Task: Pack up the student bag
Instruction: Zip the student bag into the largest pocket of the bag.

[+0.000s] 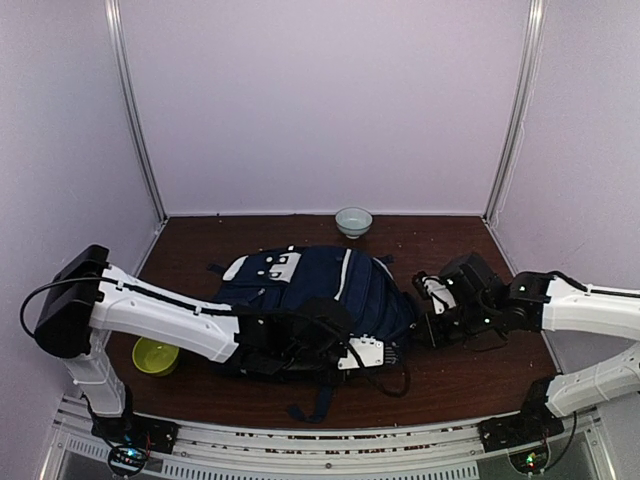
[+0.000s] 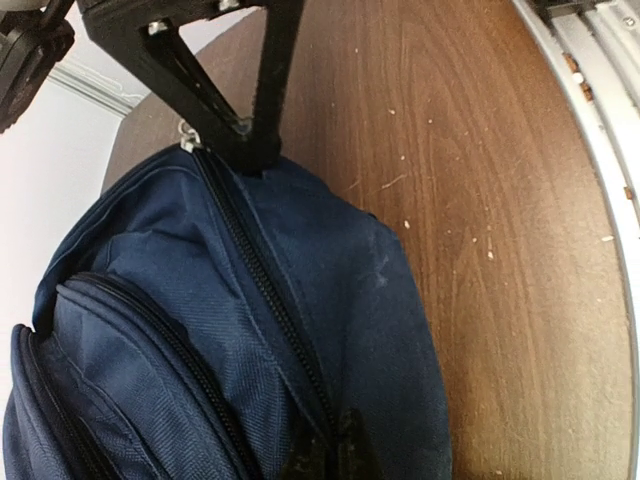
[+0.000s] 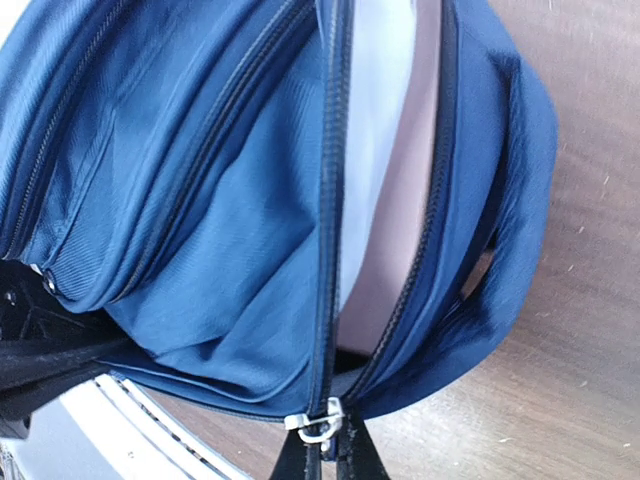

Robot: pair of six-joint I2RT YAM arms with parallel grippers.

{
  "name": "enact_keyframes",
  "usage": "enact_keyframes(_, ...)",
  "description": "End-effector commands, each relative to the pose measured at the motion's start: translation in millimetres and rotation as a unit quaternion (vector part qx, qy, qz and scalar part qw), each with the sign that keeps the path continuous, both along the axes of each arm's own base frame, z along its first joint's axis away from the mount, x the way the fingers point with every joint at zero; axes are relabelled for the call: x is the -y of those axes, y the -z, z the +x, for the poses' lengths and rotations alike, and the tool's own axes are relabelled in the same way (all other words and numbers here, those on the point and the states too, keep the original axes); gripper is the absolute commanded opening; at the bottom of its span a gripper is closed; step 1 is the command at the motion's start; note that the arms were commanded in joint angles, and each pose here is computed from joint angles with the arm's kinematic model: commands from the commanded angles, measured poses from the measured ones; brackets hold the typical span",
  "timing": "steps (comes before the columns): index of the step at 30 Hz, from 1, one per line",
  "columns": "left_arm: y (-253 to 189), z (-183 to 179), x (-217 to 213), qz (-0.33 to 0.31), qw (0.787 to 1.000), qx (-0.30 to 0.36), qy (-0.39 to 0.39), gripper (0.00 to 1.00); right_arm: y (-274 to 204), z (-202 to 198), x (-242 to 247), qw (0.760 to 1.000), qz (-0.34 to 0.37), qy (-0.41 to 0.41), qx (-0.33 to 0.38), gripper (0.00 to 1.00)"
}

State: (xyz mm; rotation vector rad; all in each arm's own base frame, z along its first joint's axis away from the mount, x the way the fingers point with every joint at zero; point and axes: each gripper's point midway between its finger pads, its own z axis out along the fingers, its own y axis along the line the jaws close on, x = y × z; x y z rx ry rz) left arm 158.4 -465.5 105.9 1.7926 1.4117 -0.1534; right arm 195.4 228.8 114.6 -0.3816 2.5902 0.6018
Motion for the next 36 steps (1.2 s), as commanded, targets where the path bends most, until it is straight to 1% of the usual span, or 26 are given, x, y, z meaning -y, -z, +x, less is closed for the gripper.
enact_keyframes(1, 62.7, -13.8, -100.6, 0.181, 0.982, -0.052, -0.017, 0.0, -1.3, 22.3, 79.9, 0.984, -0.151, 0.091, 0.032, 0.0)
enact_keyframes(4, 61.5, -27.0, -112.7, 0.181, 0.982, -0.061, -0.005, 0.0, -2.4, 30.1, 87.3, 0.979, -0.182, 0.085, 0.025, 0.0)
enact_keyframes(7, 64.5, -30.6, -130.9, 0.196, 0.978, -0.066, -0.014, 0.0, 0.0, 38.9, 93.2, 0.977, -0.196, 0.081, 0.009, 0.0)
enact_keyframes(9, 68.8, -29.8, -142.7, 0.204, 0.977, -0.061, -0.024, 0.0, 1.9, 45.7, 92.7, 0.979, -0.187, 0.077, 0.003, 0.0)
enact_keyframes(10, 71.0, -29.1, -146.9, 0.205, 0.977, -0.057, -0.028, 0.0, 3.3, 51.3, 88.6, 0.983, -0.17, 0.074, 0.003, 0.0)
enact_keyframes(12, 70.3, -27.8, -148.7, 0.204, 0.977, -0.052, -0.031, 0.0, 8.1, 59.6, 88.5, 0.984, -0.159, 0.075, -0.004, 0.0)
enact_keyframes(18, 57.8, -32.9, -145.1, 0.176, 0.982, -0.064, -0.026, 0.0, 16.9, 90.4, 94.0, 0.979, -0.193, 0.069, -0.01, 0.0)
enact_keyframes(22, 52.5, -36.2, -150.3, 0.16, 0.985, -0.059, -0.022, 0.0, 23.3, 117.3, 95.2, 0.98, -0.186, 0.072, -0.017, 0.0)
enact_keyframes(24, 46.6, -36.8, -148.9, 0.147, 0.987, -0.059, -0.021, 0.0, 25.7, 125.1, 89.3, 0.98, -0.187, 0.059, -0.02, 0.0)
enact_keyframes(26, 42.0, -38.8, -146.5, 0.133, 0.989, -0.061, -0.015, 0.0, 28.0, 123.9, 74.1, 0.987, -0.153, 0.044, -0.033, 0.0)
enact_keyframes(28, 37.7, -41.7, -143.1, 0.115, 0.991, -0.064, -0.007, 0.0, 29.6, 113.8, 52.4, 0.994, -0.1, 0.026, -0.044, 0.0)
enact_keyframes(30, 31.2, -43.4, -140.0, 0.089, 0.994, -0.067, -0.006, 0.0, 31.9, 101.0, 34.7, 0.996, -0.072, 0.006, -0.044, 0.0)
enact_keyframes(31, 26.2, -42.7, -138.3, 0.072, 0.995, -0.068, -0.013, 0.1, 34.5, 94.4, 28.2, 0.997, -0.067, -0.002, -0.045, 0.0)
enact_keyframes(33, 11.5, -38.3, -134.1, 0.028, 0.997, -0.067, -0.032, 0.45, 43.3, 80.4, 15.1, 0.997, -0.05, -0.014, -0.053, 0.0)
enact_keyframes(34, 3.0, -35.4, -132.2, 0.002, 0.997, -0.066, -0.046, 0.57, 48.4, 73.2, 7.7, 0.997, -0.038, -0.019, -0.059, 0.0)
enact_keyframes(35, -5.1, -32.6, -131.3, -0.026, 0.996, -0.067, -0.06, 0.66, 53.3, 65.8, -1.1, 0.997, -0.023, -0.025, -0.063, 0.0)
enact_keyframes(36, -13.0, -30.1, -130.7, -0.057, 0.993, -0.074, -0.077, 0.72, 58.4, 58.6, -10.6, 0.997, -0.008, -0.032, -0.069, 0.0)
